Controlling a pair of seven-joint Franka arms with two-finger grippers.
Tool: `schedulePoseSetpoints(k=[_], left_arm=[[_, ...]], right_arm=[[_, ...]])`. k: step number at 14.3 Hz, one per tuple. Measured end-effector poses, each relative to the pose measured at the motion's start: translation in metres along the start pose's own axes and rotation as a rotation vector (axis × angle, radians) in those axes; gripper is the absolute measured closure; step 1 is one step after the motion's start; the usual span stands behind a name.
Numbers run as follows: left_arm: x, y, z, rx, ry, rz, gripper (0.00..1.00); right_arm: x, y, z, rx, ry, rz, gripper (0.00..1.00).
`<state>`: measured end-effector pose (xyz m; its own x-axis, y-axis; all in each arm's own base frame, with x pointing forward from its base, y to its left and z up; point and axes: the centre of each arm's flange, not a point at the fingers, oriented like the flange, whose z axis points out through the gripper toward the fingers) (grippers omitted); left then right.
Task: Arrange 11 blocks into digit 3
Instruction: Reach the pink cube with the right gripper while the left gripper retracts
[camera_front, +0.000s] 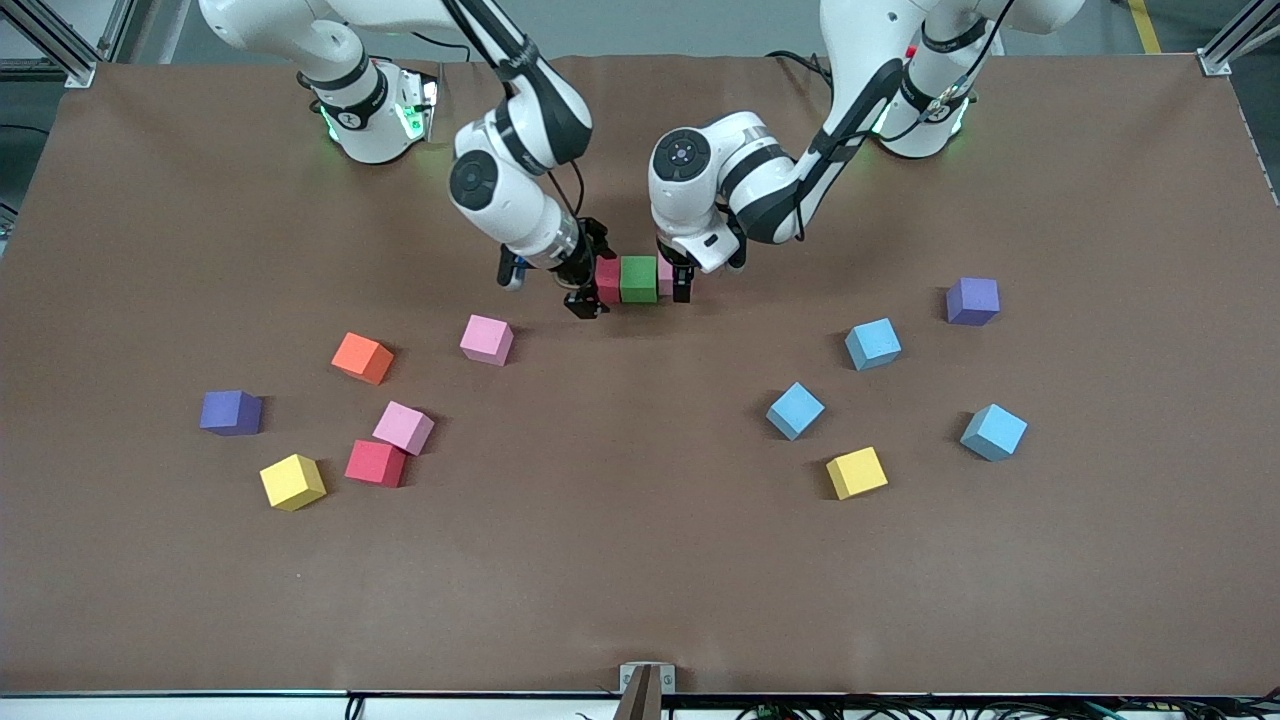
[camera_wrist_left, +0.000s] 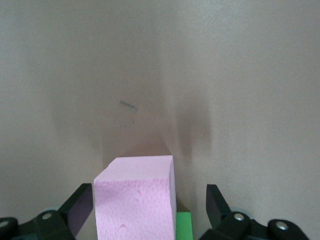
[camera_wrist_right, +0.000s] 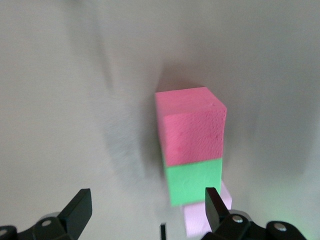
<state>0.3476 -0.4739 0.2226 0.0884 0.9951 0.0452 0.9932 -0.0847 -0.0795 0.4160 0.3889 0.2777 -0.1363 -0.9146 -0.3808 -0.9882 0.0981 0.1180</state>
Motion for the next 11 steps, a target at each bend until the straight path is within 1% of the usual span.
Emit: schedulePoseSetpoints(k=[1,2,3,5,7,8,9,11], left_arm=[[-0.004,0.001,-0.006,0.001,0.007,0.003,0.00],[-0.008,0.003,-0.013,0.000,0.012,0.005,0.00],[-0.011,0.004,-0.023,-0.005,0.015,0.006,0.00],[-0.015,0.008,-0.048,-0.019,0.023,0.014,0.00],[-0.013,0.017,-0.079,-0.021,0.052,0.062,0.00],[-0.009,0.026,-0.097,-0.020,0.066,0.088,0.00],[-0.003,0.039,-0.115,-0.023,0.071,0.109,0.00],[0.019,0.074,-0.146,-0.040,0.056,0.157,0.00]], right_arm=[[0.007,-0.011,-0.021,-0.007,0.009,-0.029,0.00],[0.017,-0.024,-0.041,-0.009,0.034,-0.067,0.00],[0.031,-0.040,-0.060,-0.006,0.070,-0.116,0.00],[0.064,-0.076,-0.093,0.011,0.138,-0.232,0.00],[0.097,-0.107,-0.117,0.033,0.170,-0.365,0.00],[0.112,-0.117,-0.122,0.028,0.177,-0.446,0.00],[0.125,-0.123,-0.121,0.008,0.184,-0.546,0.00],[0.139,-0.127,-0.107,-0.055,0.187,-0.759,0.00]])
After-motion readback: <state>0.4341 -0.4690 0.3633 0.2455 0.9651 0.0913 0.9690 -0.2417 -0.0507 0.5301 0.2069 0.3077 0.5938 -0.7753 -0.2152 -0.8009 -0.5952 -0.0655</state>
